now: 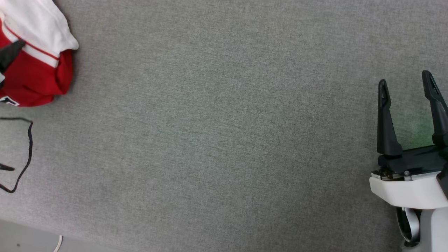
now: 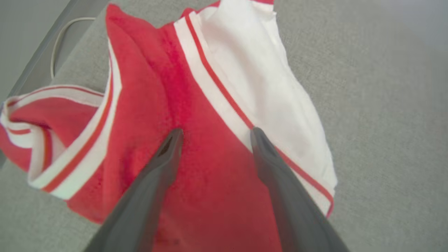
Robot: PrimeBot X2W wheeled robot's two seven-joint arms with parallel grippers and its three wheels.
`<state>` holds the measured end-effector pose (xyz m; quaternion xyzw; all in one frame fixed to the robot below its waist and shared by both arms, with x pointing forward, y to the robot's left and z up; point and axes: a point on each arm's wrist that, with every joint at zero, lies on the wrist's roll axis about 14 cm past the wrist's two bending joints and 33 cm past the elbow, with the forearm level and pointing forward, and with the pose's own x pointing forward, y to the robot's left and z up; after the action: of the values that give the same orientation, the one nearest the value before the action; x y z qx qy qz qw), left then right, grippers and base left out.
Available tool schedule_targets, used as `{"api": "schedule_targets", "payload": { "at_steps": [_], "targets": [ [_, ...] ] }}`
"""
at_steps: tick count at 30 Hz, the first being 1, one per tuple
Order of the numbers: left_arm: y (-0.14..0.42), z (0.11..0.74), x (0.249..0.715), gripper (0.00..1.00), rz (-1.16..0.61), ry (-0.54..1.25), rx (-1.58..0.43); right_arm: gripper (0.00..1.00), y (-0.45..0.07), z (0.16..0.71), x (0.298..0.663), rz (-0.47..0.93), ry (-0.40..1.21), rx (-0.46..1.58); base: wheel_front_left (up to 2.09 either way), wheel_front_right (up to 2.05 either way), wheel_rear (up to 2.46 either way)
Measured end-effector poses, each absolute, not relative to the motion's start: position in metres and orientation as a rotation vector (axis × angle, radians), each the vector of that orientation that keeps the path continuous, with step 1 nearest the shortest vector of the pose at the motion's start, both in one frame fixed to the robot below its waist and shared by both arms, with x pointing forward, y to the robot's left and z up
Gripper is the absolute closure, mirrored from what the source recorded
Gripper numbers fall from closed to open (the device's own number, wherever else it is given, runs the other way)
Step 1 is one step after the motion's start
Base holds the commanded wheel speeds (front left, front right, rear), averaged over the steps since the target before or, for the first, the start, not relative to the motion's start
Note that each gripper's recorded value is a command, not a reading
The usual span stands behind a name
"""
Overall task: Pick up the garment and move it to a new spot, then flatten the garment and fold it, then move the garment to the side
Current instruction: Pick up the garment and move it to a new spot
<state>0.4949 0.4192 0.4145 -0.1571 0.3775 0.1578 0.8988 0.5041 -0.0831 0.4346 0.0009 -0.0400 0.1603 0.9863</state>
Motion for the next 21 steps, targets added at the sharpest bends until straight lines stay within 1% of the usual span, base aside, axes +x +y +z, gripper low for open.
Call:
{"api": "schedule_targets", "payload": {
  "at_steps": [4, 7, 13, 14, 15, 16, 21],
  "targets": [
    [0.412, 0.388, 0.479, 0.0, 0.31, 0.952, -0.321, 0.0, -0.087, 0.431, 0.506, 0.314, -0.076, -0.008, 0.0, 0.0, 0.0],
    [0.406, 0.372, 0.473, 0.0, 0.295, 1.036, -0.316, 0.0, -0.09, 0.426, 0.505, 0.308, -0.065, -0.011, 0.0, 0.0, 0.0],
    [0.4, 0.355, 0.471, 0.0, 0.274, 1.118, -0.277, 0.0, -0.095, 0.421, 0.506, 0.296, -0.055, -0.017, 0.0, 0.0, 0.0],
    [0.399, 0.354, 0.471, 0.07, 0.272, 1.126, -0.269, 0.0, -0.096, 0.421, 0.506, 0.294, -0.053, -0.019, 0.0, 0.0, 0.0],
    [0.398, 0.353, 0.472, 0.8, 0.269, 1.13, -0.265, 0.0, -0.097, 0.421, 0.506, 0.291, -0.052, -0.019, 0.0, 0.0, 0.0],
    [0.397, 0.353, 0.472, 1.0, 0.265, 1.129, -0.263, 0.0, -0.097, 0.421, 0.506, 0.289, -0.051, -0.018, 0.0, 0.0, 0.0],
    [0.395, 0.364, 0.479, 1.0, 0.247, 1.069, -0.228, 0.0, -0.1, 0.431, 0.505, 0.282, -0.066, -0.011, 0.0, 0.0, 0.0]
  ]
}}
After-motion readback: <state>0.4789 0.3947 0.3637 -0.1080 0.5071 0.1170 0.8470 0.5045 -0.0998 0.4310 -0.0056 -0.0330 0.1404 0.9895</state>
